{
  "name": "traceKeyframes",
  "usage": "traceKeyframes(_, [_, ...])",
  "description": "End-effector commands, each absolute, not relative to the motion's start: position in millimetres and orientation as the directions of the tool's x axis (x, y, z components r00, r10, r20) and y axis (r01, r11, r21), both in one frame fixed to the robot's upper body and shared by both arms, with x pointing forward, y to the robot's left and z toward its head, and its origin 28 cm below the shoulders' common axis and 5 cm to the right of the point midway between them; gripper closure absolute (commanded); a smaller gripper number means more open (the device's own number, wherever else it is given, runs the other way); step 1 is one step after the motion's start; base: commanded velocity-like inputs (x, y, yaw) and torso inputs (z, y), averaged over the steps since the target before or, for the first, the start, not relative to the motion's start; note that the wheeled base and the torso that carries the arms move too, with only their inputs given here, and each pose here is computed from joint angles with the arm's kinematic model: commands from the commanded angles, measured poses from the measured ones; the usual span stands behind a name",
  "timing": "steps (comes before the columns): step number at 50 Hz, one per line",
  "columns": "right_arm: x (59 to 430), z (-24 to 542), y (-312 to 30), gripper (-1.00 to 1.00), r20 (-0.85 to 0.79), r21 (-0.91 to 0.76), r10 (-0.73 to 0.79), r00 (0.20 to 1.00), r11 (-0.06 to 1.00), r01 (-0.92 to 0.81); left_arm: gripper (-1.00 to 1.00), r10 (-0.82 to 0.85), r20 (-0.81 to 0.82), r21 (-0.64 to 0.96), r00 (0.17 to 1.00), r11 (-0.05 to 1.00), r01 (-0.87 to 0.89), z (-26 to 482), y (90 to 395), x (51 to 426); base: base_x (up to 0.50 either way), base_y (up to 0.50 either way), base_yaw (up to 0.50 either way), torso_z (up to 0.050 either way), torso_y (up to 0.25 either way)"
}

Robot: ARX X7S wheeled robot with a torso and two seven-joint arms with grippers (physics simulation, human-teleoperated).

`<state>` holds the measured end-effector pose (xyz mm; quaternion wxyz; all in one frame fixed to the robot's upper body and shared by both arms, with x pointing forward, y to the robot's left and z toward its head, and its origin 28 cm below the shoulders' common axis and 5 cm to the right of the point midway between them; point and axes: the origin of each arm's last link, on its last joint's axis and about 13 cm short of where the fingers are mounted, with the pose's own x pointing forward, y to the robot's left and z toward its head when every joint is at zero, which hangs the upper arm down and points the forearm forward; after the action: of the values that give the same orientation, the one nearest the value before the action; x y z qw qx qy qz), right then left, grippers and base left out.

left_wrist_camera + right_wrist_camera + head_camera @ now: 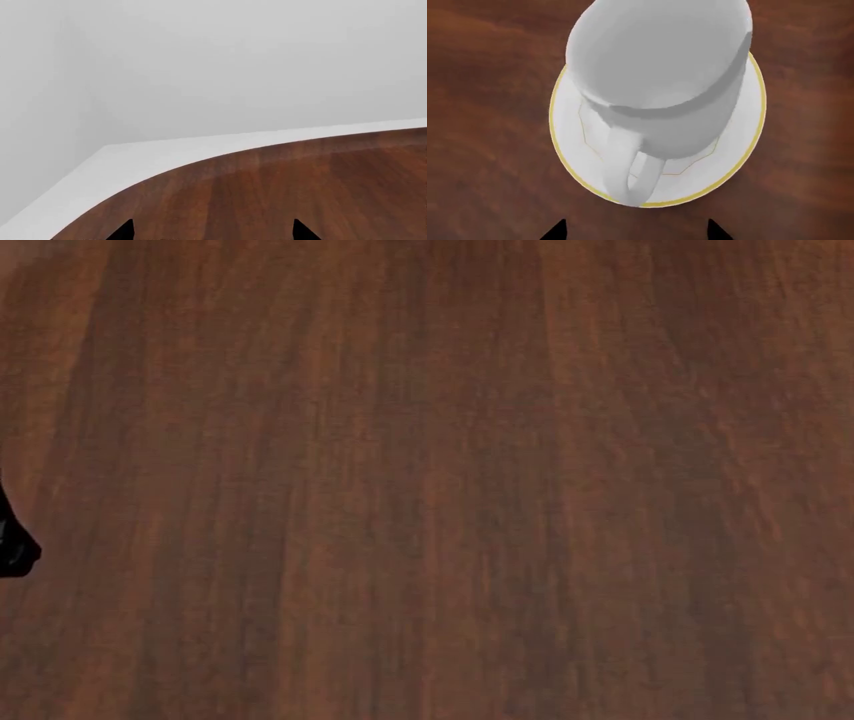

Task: Put the white mug on the plate.

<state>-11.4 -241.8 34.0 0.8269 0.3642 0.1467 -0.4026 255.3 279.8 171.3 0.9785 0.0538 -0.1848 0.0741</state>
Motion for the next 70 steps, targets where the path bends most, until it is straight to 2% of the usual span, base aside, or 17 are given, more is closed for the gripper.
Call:
traceKeyframes(1, [-4.6,46.9,-222.2,-1.00,-0.501,0.485,-0.508,0.701,0.506,0.713,-1.00,0.128,0.373,0.069,0.919,0.984,-0.165,171.8,280.5,251.5,0.00,0.00,0.00,0.000,0.000])
traceKeyframes(34, [-13.9,157.2,-211.7,-1.00,-0.179,0.402,-0.590,0.787,0.687,0.606,-1.00,0.111,0.398,0.065,0.910,0.987,-0.149,176.1,277.7,232.3,0.00,0.00,0.00,0.000,0.000])
traceKeyframes(35, [-5.5,164.6,-206.2,-1.00,-0.022,0.493,-0.427,0.904,0.782,0.382,-1.00,0.111,0.399,0.066,0.910,0.987,-0.149,176.5,277.6,231.8,0.00,0.00,0.00,0.000,0.000])
traceKeyframes(36, [-15.6,154.8,-214.7,-1.00,-0.181,0.415,-0.582,0.793,0.685,0.598,-1.00,0.110,0.400,0.066,0.910,0.987,-0.149,184.5,278.0,231.4,0.00,0.00,0.00,0.000,0.000])
traceKeyframes(37, [-7.8,150.3,-212.5,-1.00,-0.150,0.409,-0.586,0.796,0.697,0.589,-1.00,0.110,0.401,0.065,0.909,0.987,-0.148,177.3,277.7,230.0,0.00,0.00,0.00,0.000,0.000])
traceKeyframes(38, [1.5,159.2,-208.5,-1.00,0.009,0.500,-0.427,0.904,0.785,0.366,-1.00,0.110,0.401,0.065,0.909,0.987,-0.148,176.4,277.9,229.7,0.00,0.00,0.00,0.000,0.000])
traceKeyframes(39, [-9.1,156.0,-211.2,-1.00,-0.131,0.404,-0.583,0.802,0.707,0.580,-1.00,0.111,0.401,0.065,0.910,0.987,-0.149,175.3,278.1,229.3,0.00,0.00,0.00,0.000,0.000])
traceKeyframes(40, [-9.1,157.5,-210.6,-1.00,-0.126,0.400,-0.587,0.800,0.708,0.582,-1.00,0.111,0.400,0.065,0.910,0.987,-0.149,185.0,278.8,229.5,0.00,0.00,0.00,0.000,0.000])
traceKeyframes(41, [-2.1,162.9,-209.3,-1.00,0.017,0.497,-0.439,0.898,0.783,0.373,-1.00,0.111,0.400,0.065,0.910,0.987,-0.150,186.9,279.0,229.2,0.00,0.00,0.00,0.000,0.000])
traceKeyframes(42, [-9.0,161.9,-208.6,-1.00,-0.105,0.394,-0.582,0.807,0.720,0.571,-1.00,0.111,0.400,0.065,0.910,0.987,-0.149,177.2,278.6,228.5,0.00,0.00,0.00,0.000,0.000])
traceKeyframes(43, [-8.9,164.2,-207.4,-1.00,-0.096,0.392,-0.580,0.809,0.725,0.567,-1.00,0.112,0.400,0.065,0.910,0.987,-0.150,175.4,278.6,228.2,0.00,0.00,0.00,0.000,0.000])
traceKeyframes(44, [-3.8,167.0,-208.3,-1.00,0.035,0.492,-0.441,0.897,0.789,0.369,-1.00,0.111,0.400,0.065,0.910,0.987,-0.149,175.5,278.5,228.1,0.00,0.00,0.00,0.000,0.000])
traceKeyframes(46, [-6.9,167.5,-204.4,-1.00,-0.069,0.378,-0.575,0.815,0.741,0.555,-1.00,0.110,0.399,0.066,0.910,0.987,-0.149,186.9,278.6,228.5,0.00,0.00,0.00,0.000,0.000])
traceKeyframes(48, [3.2,174.1,-201.1,-1.00,0.202,0.463,-0.284,0.937,0.871,0.164,-1.00,0.109,0.398,0.067,0.911,0.987,-0.147,178.6,278.1,228.6,0.00,0.00,0.00,0.000,0.000])
traceKeyframes(52, [-27.2,165.4,-183.6,-1.00,0.014,0.409,-0.381,0.924,0.845,0.343,-1.00,0.106,0.397,0.069,0.912,0.987,-0.145,175.0,277.0,229.3,0.00,0.00,0.00,0.000,0.000])
traceKeyframes(54, [-48.6,165.4,-182.7,-1.00,-0.001,0.342,-0.567,0.824,0.774,0.533,-1.00,0.104,0.395,0.072,0.913,0.987,-0.143,175.5,276.2,230.0,0.00,0.00,0.00,0.000,0.000])
traceKeyframes(70, [-51.3,174.0,-179.7,-1.00,0.101,0.254,-0.492,0.865,0.853,0.455,-1.00,0.085,0.384,0.073,0.919,0.990,-0.122,183.2,270.2,233.0,0.00,0.00,0.00,0.000,0.000])
